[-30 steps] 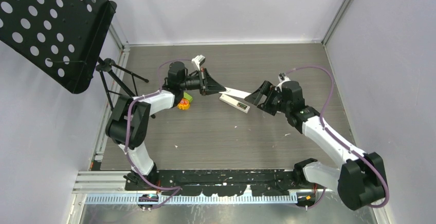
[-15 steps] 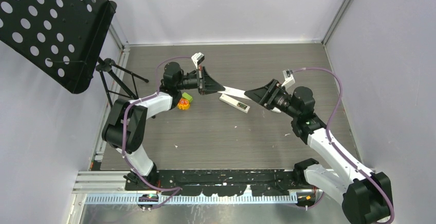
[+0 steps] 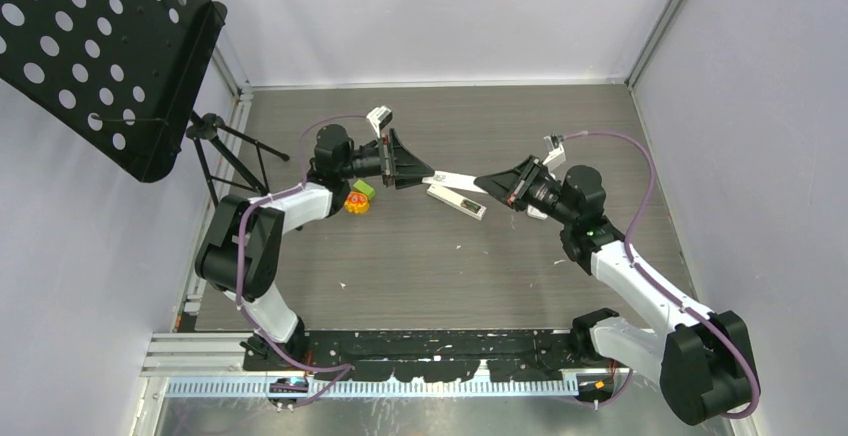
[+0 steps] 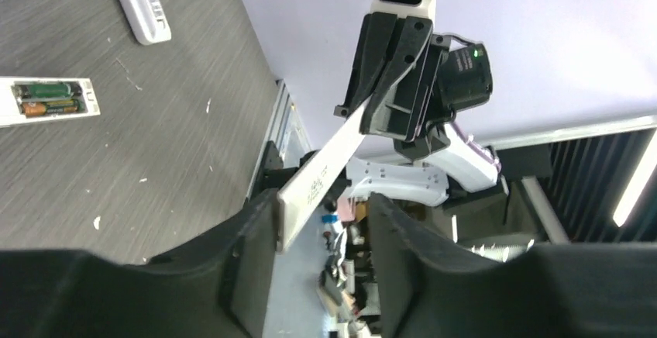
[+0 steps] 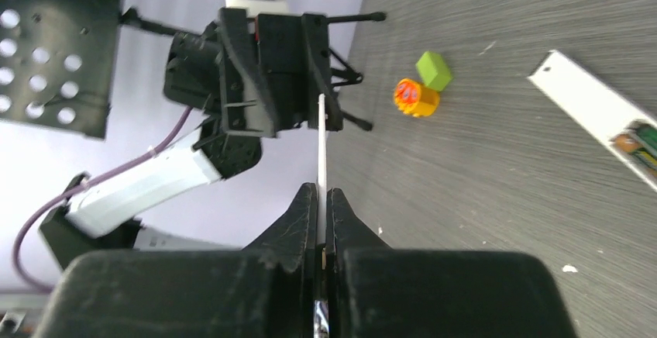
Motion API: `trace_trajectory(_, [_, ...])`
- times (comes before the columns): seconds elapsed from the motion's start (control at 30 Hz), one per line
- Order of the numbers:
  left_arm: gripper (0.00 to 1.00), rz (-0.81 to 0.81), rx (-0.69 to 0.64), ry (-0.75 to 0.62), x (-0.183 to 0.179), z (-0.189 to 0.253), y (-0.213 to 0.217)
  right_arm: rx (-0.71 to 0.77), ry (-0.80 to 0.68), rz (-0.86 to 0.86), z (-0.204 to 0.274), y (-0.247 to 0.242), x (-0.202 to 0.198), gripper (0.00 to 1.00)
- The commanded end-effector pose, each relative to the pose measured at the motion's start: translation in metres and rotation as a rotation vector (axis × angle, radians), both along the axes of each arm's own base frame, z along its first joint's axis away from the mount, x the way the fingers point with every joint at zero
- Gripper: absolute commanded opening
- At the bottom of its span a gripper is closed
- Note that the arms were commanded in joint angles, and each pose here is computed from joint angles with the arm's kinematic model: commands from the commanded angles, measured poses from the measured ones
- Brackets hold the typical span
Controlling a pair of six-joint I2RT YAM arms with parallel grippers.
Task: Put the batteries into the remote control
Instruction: Load the battery cover into the remote control.
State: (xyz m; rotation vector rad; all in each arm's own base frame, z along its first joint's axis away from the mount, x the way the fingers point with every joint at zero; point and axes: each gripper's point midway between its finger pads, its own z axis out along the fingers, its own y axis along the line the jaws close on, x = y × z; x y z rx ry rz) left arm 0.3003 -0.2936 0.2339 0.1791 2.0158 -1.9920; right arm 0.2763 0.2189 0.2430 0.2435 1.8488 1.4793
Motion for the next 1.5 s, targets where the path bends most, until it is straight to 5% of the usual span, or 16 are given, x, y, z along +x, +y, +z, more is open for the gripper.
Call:
trace_trajectory(0.0, [0.54, 0.137, 0.075, -0.055, 0.023, -0.003, 0.009, -0.083, 0.050, -0.137, -0.017, -0.016, 0.021, 0.00])
trace_trajectory(0.27, [0.70, 0.438, 0.543, -0.044, 0.078, -0.090, 0.048, -0.124, 0.271, -0.359, -0.075, -0.041, 0.047, 0.00])
trace_trajectory(0.63, [0.80, 0.458, 0.541, -0.033, 0.101, -0.132, 0.040, 0.010, 0.269, -0.330, -0.100, 0.007, 0.092, 0.00])
trace_trajectory(0.87, [0.96, 0.458, 0.559, -0.036, 0.099, -0.147, 0.042, 0.023, 0.303, -0.386, -0.122, 0.005, 0.103, 0.00])
trace_trajectory(1.47, [0.89, 0.442, 0.507, -0.070, 0.123, -0.147, 0.027, 0.045, 0.444, -0.440, -0.159, 0.004, 0.101, 0.01])
